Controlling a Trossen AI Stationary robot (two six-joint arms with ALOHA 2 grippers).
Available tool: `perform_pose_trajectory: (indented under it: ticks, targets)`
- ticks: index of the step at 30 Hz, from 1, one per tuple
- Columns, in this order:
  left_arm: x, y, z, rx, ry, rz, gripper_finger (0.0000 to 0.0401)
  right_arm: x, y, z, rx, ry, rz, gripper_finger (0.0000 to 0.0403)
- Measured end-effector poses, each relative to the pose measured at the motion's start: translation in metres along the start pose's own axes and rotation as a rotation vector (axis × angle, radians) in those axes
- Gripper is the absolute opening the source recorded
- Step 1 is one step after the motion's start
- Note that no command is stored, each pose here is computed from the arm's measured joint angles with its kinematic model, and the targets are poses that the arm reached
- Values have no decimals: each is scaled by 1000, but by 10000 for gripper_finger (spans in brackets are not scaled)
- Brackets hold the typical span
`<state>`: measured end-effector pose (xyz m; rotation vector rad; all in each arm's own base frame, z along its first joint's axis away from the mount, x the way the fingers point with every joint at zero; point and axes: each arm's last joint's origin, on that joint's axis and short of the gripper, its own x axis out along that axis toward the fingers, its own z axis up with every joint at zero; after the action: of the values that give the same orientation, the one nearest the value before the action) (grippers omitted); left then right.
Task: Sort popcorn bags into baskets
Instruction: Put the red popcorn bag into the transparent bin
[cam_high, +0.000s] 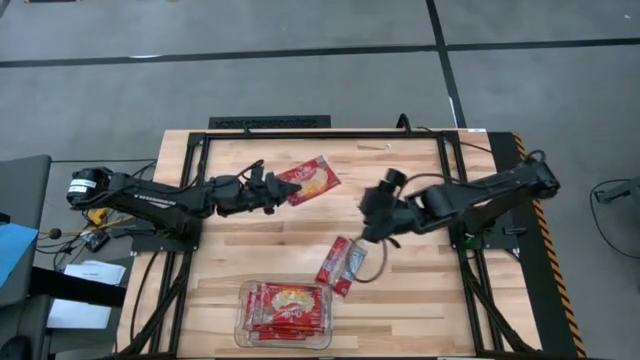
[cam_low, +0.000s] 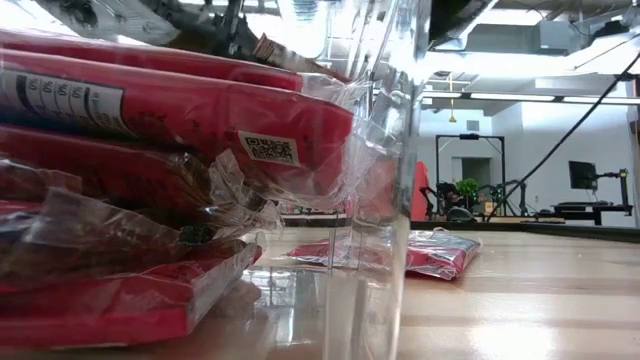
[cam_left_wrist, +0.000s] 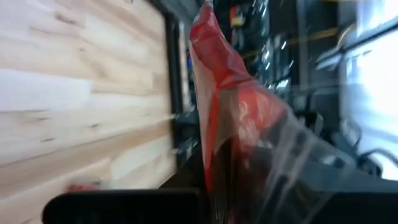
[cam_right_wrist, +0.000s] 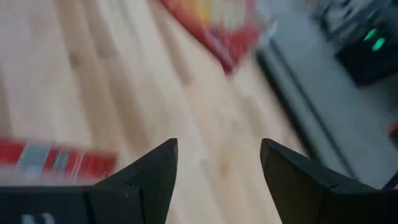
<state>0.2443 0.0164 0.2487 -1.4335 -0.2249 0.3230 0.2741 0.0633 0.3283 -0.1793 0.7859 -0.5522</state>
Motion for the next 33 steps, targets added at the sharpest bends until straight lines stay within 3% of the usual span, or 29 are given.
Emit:
perform_pose_trajectory:
  ticks: [6, 10, 13, 19, 24, 33]
  targets:
    - [0, -9, -11, 69, 230, -43, 6, -13, 17, -54, 79, 32, 98, 239]
    - [2, -37, -18, 129, 350, -113, 10, -19, 21, -90, 215, -16, 142, 228]
    - [4, -57, -24, 244, 395, -77, 10, -21, 21, -113, 305, -61, 173, 222]
    - [4, -84, -19, 396, 270, 113, 9, -18, 17, -137, 378, -181, 216, 219]
    - [7, -98, -8, 386, 182, 100, 9, -20, 10, -142, 364, -246, 268, 215]
    - [10, -99, 3, 332, 121, 117, 16, -33, -9, -138, 288, -344, 300, 201]
